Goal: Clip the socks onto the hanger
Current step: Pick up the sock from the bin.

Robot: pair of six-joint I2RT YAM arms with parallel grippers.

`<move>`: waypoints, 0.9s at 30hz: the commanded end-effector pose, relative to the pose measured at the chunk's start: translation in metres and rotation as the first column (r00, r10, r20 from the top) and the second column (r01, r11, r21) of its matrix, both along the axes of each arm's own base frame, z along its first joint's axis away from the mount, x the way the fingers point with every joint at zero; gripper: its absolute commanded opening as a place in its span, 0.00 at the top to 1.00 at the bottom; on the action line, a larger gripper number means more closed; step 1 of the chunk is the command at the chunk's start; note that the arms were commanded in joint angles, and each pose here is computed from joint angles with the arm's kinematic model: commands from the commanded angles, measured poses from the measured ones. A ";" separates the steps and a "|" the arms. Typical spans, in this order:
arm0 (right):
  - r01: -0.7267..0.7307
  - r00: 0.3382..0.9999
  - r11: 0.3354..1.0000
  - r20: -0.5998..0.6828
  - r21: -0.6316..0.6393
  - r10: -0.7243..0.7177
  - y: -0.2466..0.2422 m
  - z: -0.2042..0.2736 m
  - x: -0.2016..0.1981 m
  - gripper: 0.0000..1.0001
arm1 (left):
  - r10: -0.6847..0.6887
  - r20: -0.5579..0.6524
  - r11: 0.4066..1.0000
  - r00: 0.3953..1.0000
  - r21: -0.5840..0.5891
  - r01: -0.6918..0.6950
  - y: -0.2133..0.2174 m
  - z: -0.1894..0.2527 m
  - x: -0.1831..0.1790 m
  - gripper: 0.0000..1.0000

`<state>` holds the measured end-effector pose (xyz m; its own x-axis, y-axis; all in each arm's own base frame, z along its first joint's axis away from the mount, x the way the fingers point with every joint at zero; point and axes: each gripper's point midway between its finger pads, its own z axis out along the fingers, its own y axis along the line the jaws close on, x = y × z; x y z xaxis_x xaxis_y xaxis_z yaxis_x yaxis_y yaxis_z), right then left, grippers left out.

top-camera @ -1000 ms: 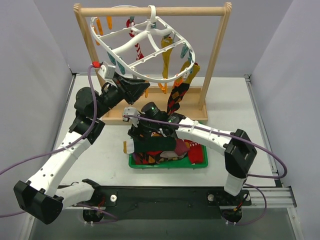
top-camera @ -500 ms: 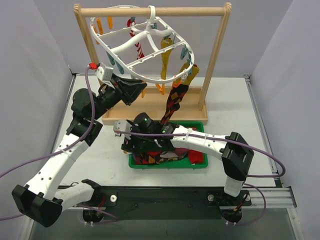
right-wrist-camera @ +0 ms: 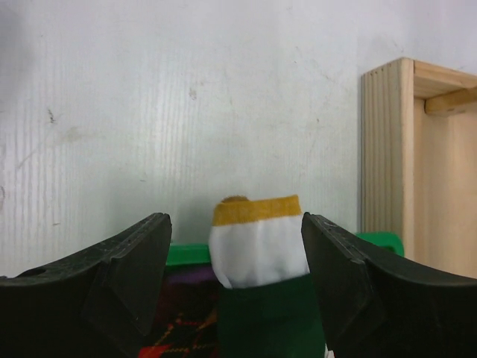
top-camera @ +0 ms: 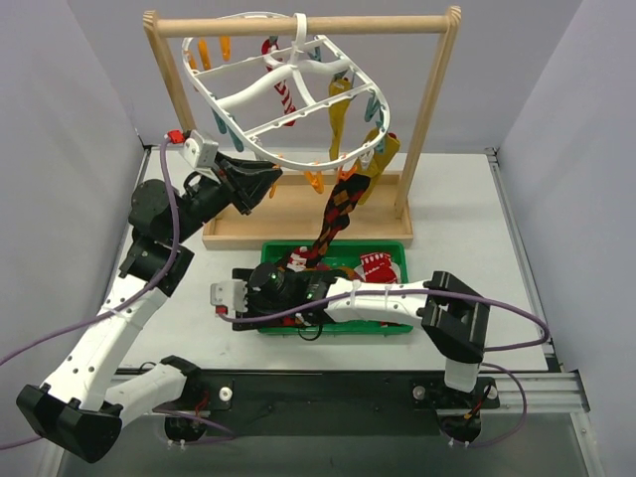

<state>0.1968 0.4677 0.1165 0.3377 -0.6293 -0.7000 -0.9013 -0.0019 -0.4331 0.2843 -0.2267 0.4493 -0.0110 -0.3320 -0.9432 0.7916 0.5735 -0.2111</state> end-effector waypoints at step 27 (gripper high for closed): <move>0.205 0.963 0.971 0.203 -0.125 -0.177 -0.007 -0.017 0.042 0.72 | -0.097 -0.014 0.995 0.995 -0.007 0.097 -0.002 0.003 -0.024 1.00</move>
<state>0.2297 0.4744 0.0726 0.3487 -0.7679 -0.5373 -0.8119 0.0388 -0.5824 0.2774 -0.2226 0.4531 -0.0159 -0.3410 -0.9399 0.7950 0.5658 -0.2187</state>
